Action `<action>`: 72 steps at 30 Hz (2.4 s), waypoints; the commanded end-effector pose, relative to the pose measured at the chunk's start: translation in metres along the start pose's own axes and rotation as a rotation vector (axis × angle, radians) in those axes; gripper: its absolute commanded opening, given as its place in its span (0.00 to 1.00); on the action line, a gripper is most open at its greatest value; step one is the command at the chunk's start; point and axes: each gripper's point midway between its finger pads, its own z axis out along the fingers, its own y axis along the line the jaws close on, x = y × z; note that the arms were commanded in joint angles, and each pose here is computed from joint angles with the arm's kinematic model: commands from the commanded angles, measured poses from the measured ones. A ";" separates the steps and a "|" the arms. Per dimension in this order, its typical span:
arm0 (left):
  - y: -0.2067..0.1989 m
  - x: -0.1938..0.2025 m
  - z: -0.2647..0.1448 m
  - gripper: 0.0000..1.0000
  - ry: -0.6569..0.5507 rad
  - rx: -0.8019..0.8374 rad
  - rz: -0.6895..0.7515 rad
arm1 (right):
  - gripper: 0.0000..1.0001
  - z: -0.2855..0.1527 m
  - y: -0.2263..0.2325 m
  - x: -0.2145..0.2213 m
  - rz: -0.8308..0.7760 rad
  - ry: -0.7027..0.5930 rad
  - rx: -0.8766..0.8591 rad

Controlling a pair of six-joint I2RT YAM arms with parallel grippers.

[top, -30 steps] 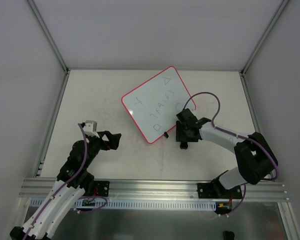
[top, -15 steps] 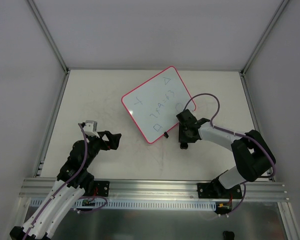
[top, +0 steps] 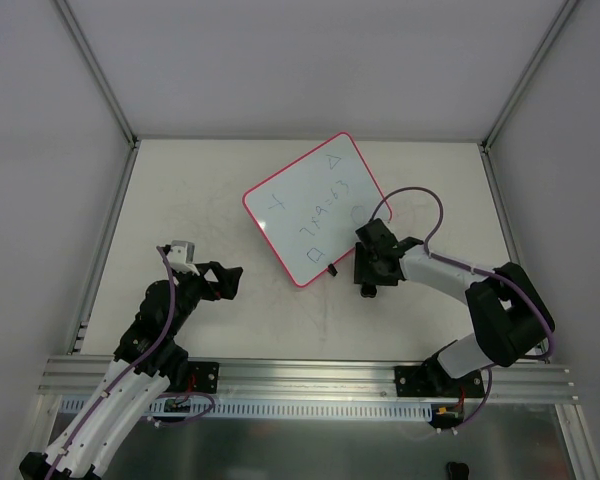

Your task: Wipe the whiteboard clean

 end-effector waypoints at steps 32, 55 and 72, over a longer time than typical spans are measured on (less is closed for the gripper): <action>-0.012 -0.015 -0.001 0.99 -0.029 0.043 0.012 | 0.48 -0.024 -0.002 -0.013 -0.046 -0.035 0.069; -0.012 -0.015 -0.001 0.99 -0.027 0.044 0.012 | 0.48 -0.016 -0.004 -0.007 -0.047 -0.003 0.079; -0.012 -0.015 -0.001 0.99 -0.025 0.043 0.009 | 0.28 -0.015 -0.002 -0.003 -0.039 0.005 0.056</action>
